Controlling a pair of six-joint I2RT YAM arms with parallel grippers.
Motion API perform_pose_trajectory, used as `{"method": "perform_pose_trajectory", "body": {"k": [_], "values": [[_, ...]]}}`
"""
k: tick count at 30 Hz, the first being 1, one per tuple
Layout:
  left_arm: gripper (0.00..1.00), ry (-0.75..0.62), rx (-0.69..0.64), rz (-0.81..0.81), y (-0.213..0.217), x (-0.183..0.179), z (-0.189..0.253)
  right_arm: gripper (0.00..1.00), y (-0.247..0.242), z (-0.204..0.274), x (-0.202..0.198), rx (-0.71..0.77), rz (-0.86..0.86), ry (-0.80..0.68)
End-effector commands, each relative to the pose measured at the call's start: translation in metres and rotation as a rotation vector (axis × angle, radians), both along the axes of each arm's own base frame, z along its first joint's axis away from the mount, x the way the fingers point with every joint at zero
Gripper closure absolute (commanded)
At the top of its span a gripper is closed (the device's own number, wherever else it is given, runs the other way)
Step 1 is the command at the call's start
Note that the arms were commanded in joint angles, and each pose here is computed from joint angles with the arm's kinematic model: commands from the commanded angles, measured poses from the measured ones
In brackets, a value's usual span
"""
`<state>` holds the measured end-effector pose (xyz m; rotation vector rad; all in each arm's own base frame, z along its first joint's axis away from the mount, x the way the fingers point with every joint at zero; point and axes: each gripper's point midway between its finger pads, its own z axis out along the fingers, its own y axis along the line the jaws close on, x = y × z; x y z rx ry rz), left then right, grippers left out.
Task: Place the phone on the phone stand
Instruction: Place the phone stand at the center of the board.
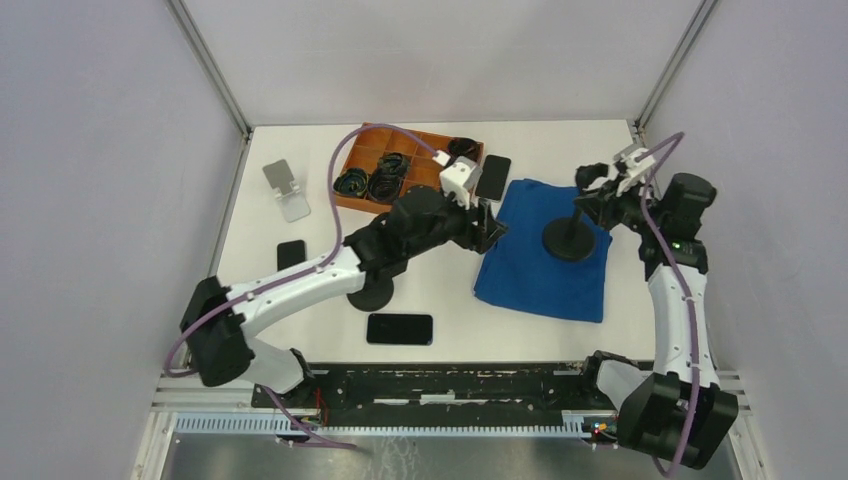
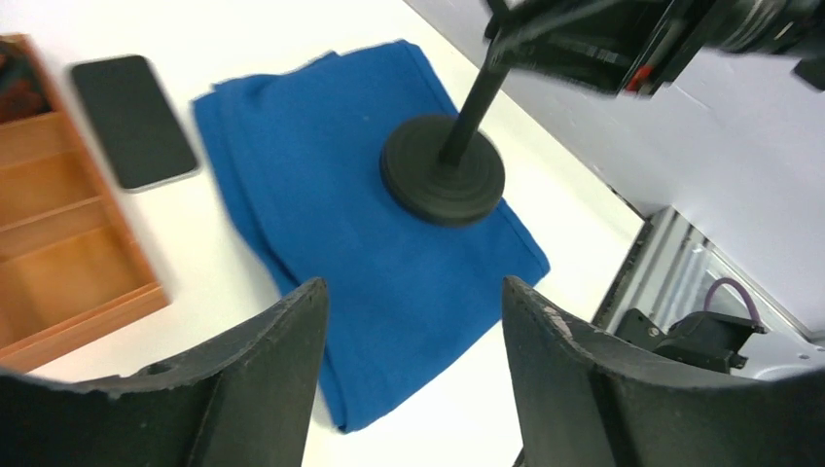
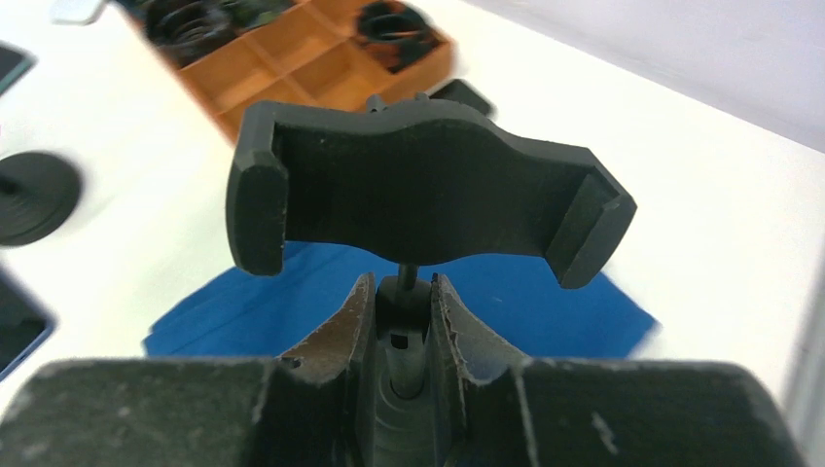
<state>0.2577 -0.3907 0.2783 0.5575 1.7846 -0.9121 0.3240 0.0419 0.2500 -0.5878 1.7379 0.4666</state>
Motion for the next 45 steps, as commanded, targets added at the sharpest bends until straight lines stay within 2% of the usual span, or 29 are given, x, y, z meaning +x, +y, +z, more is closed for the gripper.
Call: {"method": "perform_pose_trajectory", "body": {"k": [1,4,10,18,29,38,45], "values": [[0.24,-0.113,-0.005,0.118,0.052,-0.006,0.028,1.0,0.062,0.014,-0.005,-0.001,0.188,-0.105],[0.24,-0.122,-0.046,0.16,0.082,-0.019,0.042,1.0,0.101,0.019,-0.007,-0.005,0.288,-0.118],[0.23,-0.077,-0.103,0.251,0.127,-0.037,0.034,1.0,0.176,0.041,-0.015,0.021,0.439,-0.136],[0.23,-0.064,-0.186,0.334,0.159,-0.045,0.036,1.0,0.251,0.023,-0.01,0.05,0.457,-0.104],[0.22,-0.076,-0.179,0.363,0.166,-0.043,0.04,1.0,0.26,-0.033,0.005,0.019,0.313,-0.077],[0.22,-0.062,-0.185,0.357,0.161,-0.043,0.033,0.98,0.254,-0.065,0.0,0.011,0.293,-0.06],[0.22,-0.051,-0.186,0.343,0.159,-0.045,0.028,0.79,0.25,-0.082,-0.018,-0.042,0.366,-0.065]]}}
